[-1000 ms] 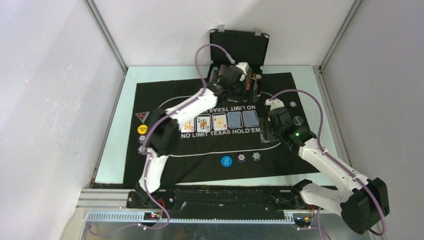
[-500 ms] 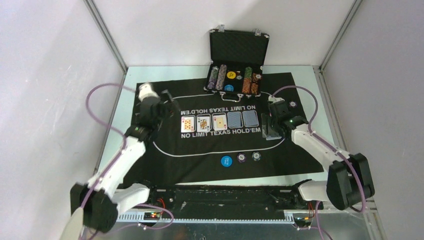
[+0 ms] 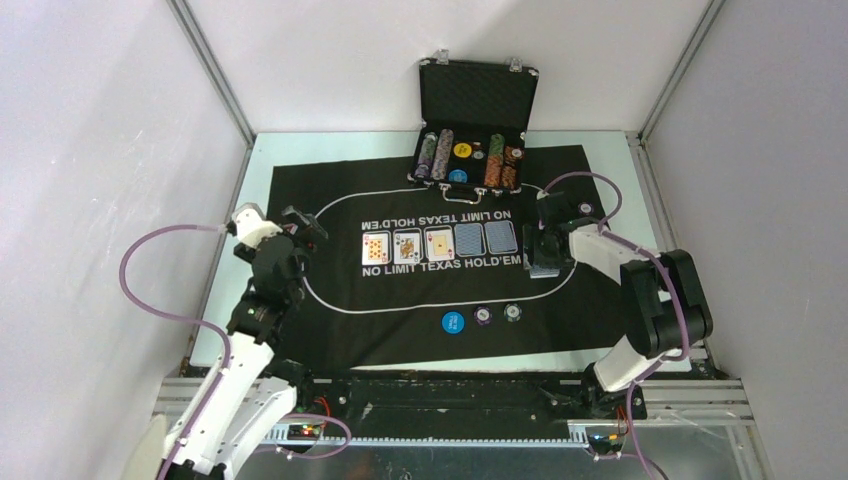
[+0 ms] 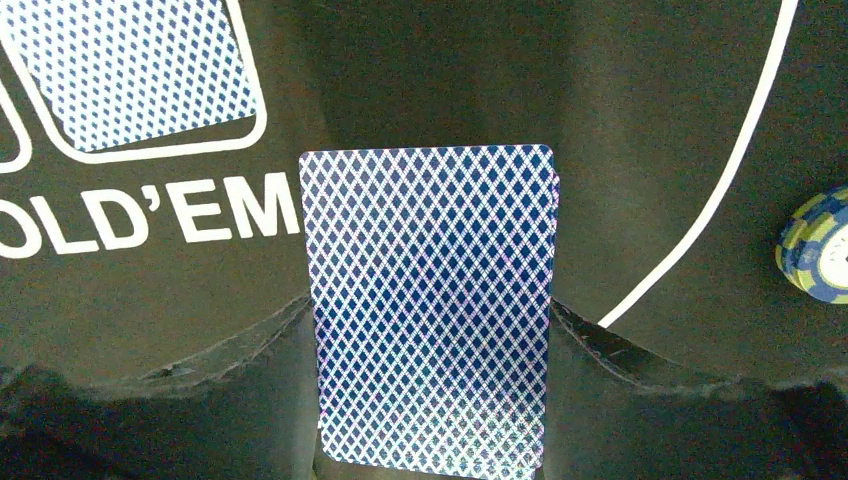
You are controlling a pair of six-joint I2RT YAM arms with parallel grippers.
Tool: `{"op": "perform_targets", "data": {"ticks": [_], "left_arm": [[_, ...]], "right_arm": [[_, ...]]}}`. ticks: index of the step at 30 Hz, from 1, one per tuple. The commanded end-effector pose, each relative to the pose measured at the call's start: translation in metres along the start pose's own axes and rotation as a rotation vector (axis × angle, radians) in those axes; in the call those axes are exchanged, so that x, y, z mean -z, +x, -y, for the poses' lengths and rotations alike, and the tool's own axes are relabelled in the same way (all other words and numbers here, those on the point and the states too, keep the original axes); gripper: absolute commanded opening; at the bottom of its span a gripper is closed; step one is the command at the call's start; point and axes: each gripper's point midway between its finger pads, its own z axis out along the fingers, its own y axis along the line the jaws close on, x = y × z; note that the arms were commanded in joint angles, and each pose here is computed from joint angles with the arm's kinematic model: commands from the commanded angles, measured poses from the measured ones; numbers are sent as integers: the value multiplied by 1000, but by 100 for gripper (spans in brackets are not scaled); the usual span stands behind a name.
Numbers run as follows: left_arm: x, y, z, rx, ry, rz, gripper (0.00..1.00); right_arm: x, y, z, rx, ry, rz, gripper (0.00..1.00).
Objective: Distribute texas hold em gaming equipment
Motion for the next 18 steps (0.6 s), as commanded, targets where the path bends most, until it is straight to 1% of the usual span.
{"op": "perform_targets", "data": {"ticks": [1, 7, 9, 10, 11, 12, 14, 18], "left_arm": [[-5, -10, -6, 19, -47, 51, 100], [-7, -9, -8, 15, -60, 54, 100], [-6, -10, -10, 16, -67, 58, 100], [-6, -10, -10, 17, -69, 60, 100], [-6, -11, -11, 19, -70, 61, 100], [-5, -11, -11, 20, -70, 64, 100], [-5, -12, -12, 22, -75, 68, 100], [-3, -14, -16, 31, -88, 82, 100]], "right_arm": [[-5, -26, -5, -15, -25, 52, 5], [-8, -23, 0, -23, -6, 31, 16], [-9, -20, 0, -24, -3, 19, 24], [-10, -18, 0, -24, -2, 12, 34], [-11, -16, 1, -23, 3, 4, 40], [-12, -15, 2, -24, 8, 0, 49], [-13, -13, 6, -27, 26, -10, 55], [-13, -8, 8, -35, 38, -26, 64]]}}
